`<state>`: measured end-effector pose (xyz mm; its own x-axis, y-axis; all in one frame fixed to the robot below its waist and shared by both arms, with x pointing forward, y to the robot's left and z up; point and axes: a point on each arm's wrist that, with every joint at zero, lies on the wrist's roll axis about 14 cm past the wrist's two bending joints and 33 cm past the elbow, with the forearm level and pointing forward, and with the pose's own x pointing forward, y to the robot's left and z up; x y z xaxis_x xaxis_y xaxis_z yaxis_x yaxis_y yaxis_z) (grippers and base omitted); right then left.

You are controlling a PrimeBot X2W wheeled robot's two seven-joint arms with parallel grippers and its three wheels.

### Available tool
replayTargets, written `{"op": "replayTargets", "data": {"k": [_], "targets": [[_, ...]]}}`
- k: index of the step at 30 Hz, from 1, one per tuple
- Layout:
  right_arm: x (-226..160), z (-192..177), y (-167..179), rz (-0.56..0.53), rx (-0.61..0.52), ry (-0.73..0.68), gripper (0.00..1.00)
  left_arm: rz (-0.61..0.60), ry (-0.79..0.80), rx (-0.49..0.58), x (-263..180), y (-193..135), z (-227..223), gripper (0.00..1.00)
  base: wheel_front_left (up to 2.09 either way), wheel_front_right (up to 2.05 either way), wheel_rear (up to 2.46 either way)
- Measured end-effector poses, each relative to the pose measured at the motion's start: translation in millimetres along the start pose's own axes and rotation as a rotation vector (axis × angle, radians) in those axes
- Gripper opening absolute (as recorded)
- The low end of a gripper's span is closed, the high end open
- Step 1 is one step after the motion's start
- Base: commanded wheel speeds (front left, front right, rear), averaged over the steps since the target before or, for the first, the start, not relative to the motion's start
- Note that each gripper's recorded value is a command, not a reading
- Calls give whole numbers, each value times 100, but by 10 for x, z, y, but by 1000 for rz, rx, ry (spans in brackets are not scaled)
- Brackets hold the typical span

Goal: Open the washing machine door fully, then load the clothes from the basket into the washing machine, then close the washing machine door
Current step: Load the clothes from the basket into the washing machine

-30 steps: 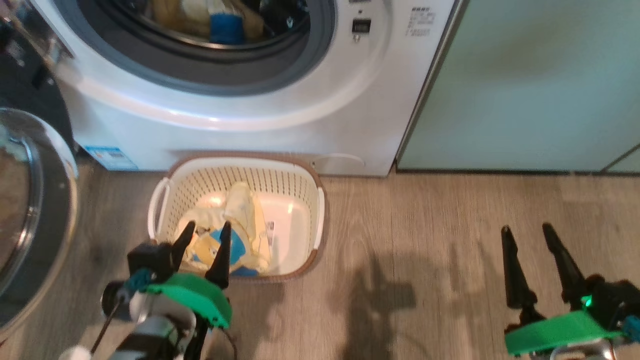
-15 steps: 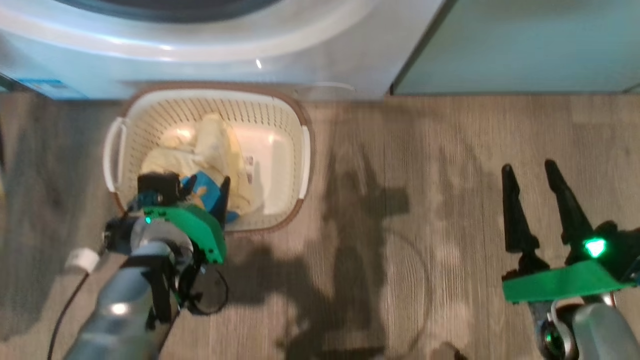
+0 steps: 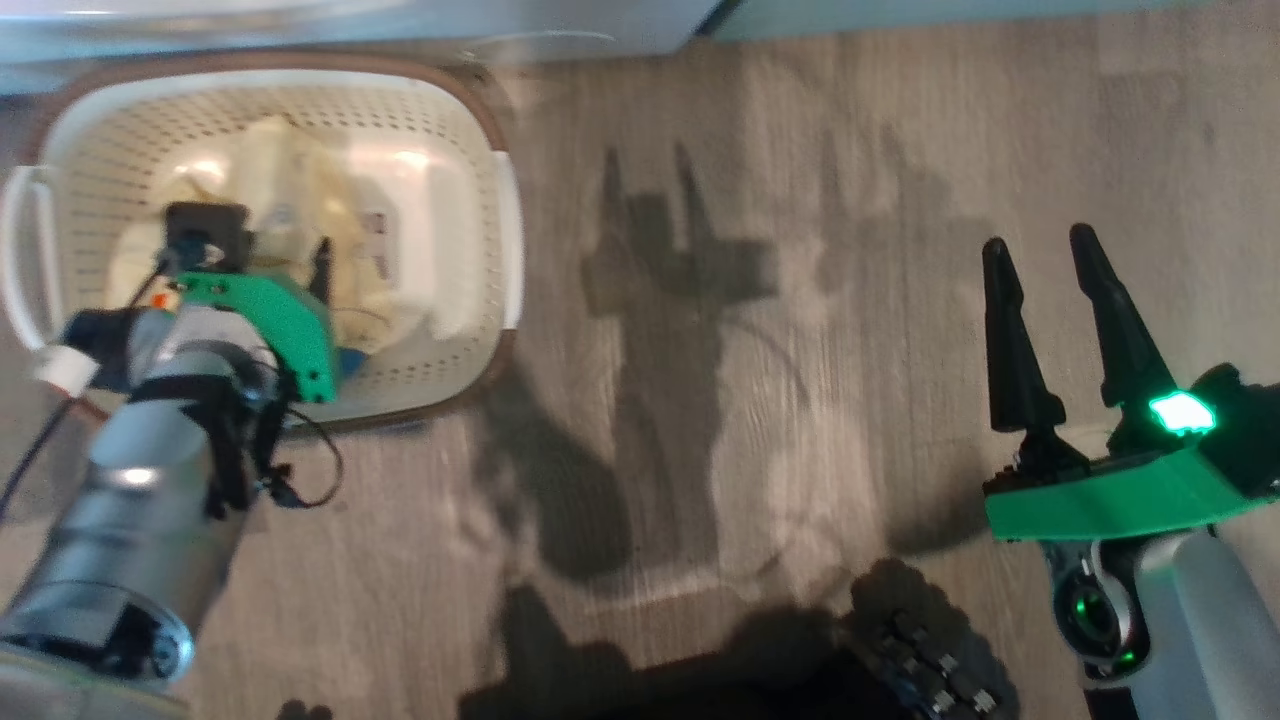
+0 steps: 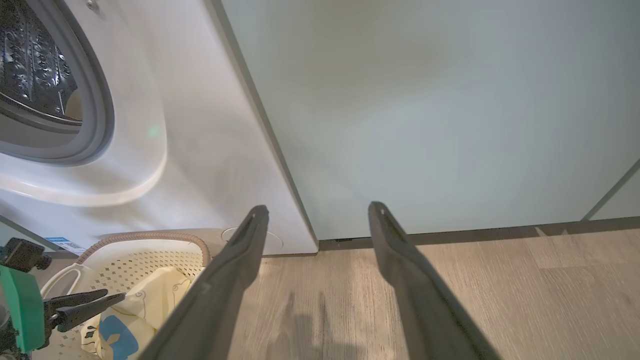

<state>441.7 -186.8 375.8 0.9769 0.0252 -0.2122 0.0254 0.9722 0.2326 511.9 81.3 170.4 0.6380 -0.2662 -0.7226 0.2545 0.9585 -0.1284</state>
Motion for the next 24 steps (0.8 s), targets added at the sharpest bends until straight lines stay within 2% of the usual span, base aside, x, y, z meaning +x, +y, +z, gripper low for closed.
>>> {"op": "replayTargets", "data": {"k": [6, 12, 13, 14, 15, 24], "targets": [[-8, -84, -150, -44, 9, 26, 100, 29, 111, 34, 268, 142, -297, 100, 0, 0, 0], [-55, -212, -246, -76, 13, 67, 100, 11, 228, 62, 434, 91, -595, 100, 0, 0, 0], [-59, -225, -252, -78, 12, 72, 100, 9, 247, 63, 444, 82, -642, 76, 0, 0, 0], [-57, -233, -252, -78, 10, 74, 100, 8, 266, 65, 449, 77, -688, 35, 0, 0, 0], [-57, -233, -252, -78, 10, 74, 100, 8, 266, 65, 449, 77, -688, 0, 0, 0, 0], [4, -162, -243, -69, 13, 50, 100, 10, 292, 77, 456, 100, -671, 0, 0, 0, 0]]}}
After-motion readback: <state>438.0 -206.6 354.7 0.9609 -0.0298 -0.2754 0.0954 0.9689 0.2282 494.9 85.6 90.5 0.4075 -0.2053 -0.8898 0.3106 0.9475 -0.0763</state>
